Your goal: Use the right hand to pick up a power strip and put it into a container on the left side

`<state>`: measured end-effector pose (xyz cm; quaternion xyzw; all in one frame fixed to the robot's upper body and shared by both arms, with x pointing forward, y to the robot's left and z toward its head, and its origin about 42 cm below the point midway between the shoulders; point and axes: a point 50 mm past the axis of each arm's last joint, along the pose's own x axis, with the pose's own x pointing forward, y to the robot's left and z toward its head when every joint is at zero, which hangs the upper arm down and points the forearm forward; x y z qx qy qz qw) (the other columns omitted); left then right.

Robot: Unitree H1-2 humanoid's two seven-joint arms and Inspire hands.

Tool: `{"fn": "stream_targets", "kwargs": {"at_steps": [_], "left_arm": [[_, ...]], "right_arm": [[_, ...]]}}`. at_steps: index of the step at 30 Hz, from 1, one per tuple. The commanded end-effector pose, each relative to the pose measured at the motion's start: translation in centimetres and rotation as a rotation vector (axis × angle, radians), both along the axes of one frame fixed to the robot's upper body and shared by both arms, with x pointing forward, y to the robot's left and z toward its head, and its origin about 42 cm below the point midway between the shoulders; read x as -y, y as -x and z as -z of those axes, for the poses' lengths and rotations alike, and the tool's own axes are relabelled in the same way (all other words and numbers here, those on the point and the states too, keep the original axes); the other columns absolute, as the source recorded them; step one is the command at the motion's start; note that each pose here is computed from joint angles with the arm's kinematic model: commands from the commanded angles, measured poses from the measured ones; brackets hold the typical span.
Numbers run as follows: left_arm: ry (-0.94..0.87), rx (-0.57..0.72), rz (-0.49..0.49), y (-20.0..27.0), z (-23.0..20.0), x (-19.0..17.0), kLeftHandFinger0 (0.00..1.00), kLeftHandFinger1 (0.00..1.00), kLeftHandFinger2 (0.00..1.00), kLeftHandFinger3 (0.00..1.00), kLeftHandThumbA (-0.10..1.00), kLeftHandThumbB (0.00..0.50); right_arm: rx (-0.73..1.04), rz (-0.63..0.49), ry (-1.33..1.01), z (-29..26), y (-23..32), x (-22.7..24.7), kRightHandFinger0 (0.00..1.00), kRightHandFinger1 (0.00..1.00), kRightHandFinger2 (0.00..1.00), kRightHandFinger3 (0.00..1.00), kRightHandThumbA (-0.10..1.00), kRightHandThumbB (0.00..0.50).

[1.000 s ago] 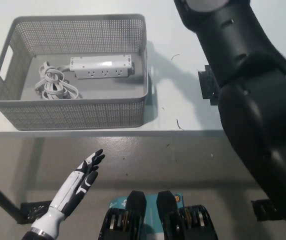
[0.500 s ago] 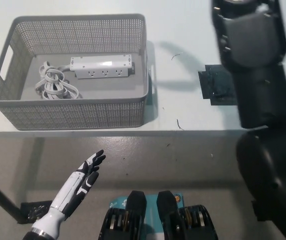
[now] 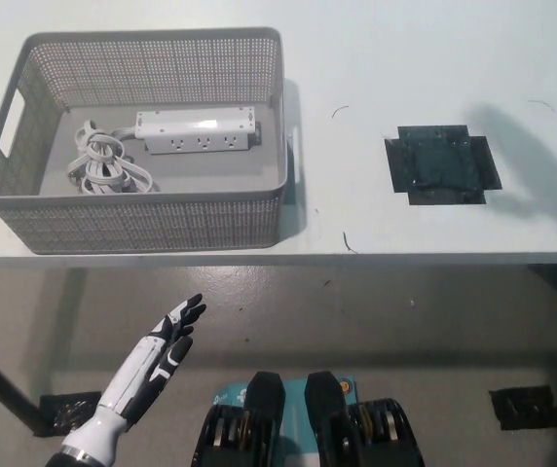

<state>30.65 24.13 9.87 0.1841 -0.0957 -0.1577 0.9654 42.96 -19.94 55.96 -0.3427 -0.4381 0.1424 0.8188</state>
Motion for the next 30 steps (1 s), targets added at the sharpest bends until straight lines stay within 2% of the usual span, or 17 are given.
{"fn": "stream_targets", "kwargs": {"at_steps": [1,5,9,10,12,14,21,23,24,27,28,30], "left_arm": [[-0.014,0.037,0.026,0.1,-0.6,-0.2,1.0,1.0,1.0,1.0,1.0,0.151],[-0.009,0.032,0.019,0.2,-0.5,-0.3,1.0,1.0,1.0,1.0,1.0,0.152],[-0.005,0.033,0.02,0.3,-0.3,-0.1,1.0,1.0,1.0,1.0,1.0,0.141],[-0.002,0.029,0.02,0.3,-0.2,-0.1,1.0,1.0,1.0,1.0,1.0,0.143],[-0.003,0.027,0.017,0.4,-0.1,-0.1,1.0,1.0,1.0,1.0,1.0,0.155],[-0.002,0.028,0.015,0.5,0.0,-0.1,1.0,1.0,1.0,1.0,1.0,0.154],[0.004,0.033,0.008,0.4,-0.1,-0.1,1.0,1.0,1.0,1.0,1.0,0.152],[0.002,0.035,0.009,0.4,-0.1,-0.1,1.0,1.0,1.0,1.0,1.0,0.15],[0.002,0.036,0.009,0.4,-0.1,-0.1,1.0,1.0,1.0,1.0,1.0,0.15],[0.003,0.034,0.006,0.3,-0.1,-0.1,1.0,1.0,1.0,1.0,1.0,0.152],[0.004,0.031,0.006,0.4,-0.1,-0.1,1.0,1.0,1.0,1.0,1.0,0.155],[-0.001,0.042,0.009,0.0,-0.4,-0.2,1.0,1.0,1.0,1.0,1.0,0.154]], "right_arm": [[0.023,-0.076,0.044,0.7,2.7,1.1,1.0,1.0,1.0,1.0,1.0,0.347],[-0.005,-0.086,0.046,3.3,3.4,2.0,1.0,1.0,1.0,1.0,1.0,0.355],[-0.126,-0.126,0.026,7.2,3.9,3.0,1.0,1.0,1.0,1.0,1.0,0.401],[-0.155,-0.135,0.012,8.1,3.9,3.0,1.0,1.0,1.0,1.0,1.0,0.396],[-0.164,-0.114,0.042,9.9,4.0,3.2,1.0,1.0,1.0,1.0,1.0,0.354],[-0.181,-0.101,0.054,11.1,3.9,3.1,1.0,1.0,1.0,1.0,1.0,0.345],[-0.289,-0.097,0.017,17.6,2.7,3.6,1.0,1.0,1.0,1.0,1.0,0.349],[-0.334,-0.097,-0.027,19.7,2.6,3.8,1.0,1.0,1.0,1.0,1.0,0.369],[-0.352,-0.103,-0.046,20.9,2.7,3.9,1.0,1.0,1.0,1.0,1.0,0.35],[-0.418,-0.096,-0.109,24.1,2.8,4.4,1.0,1.0,1.0,1.0,1.0,0.361],[-0.431,-0.091,-0.123,25.5,3.0,4.6,1.0,1.0,1.0,1.0,1.0,0.338],[-0.473,-0.074,-0.164,27.6,3.2,4.9,1.0,1.0,1.0,1.0,1.0,0.342]]}}
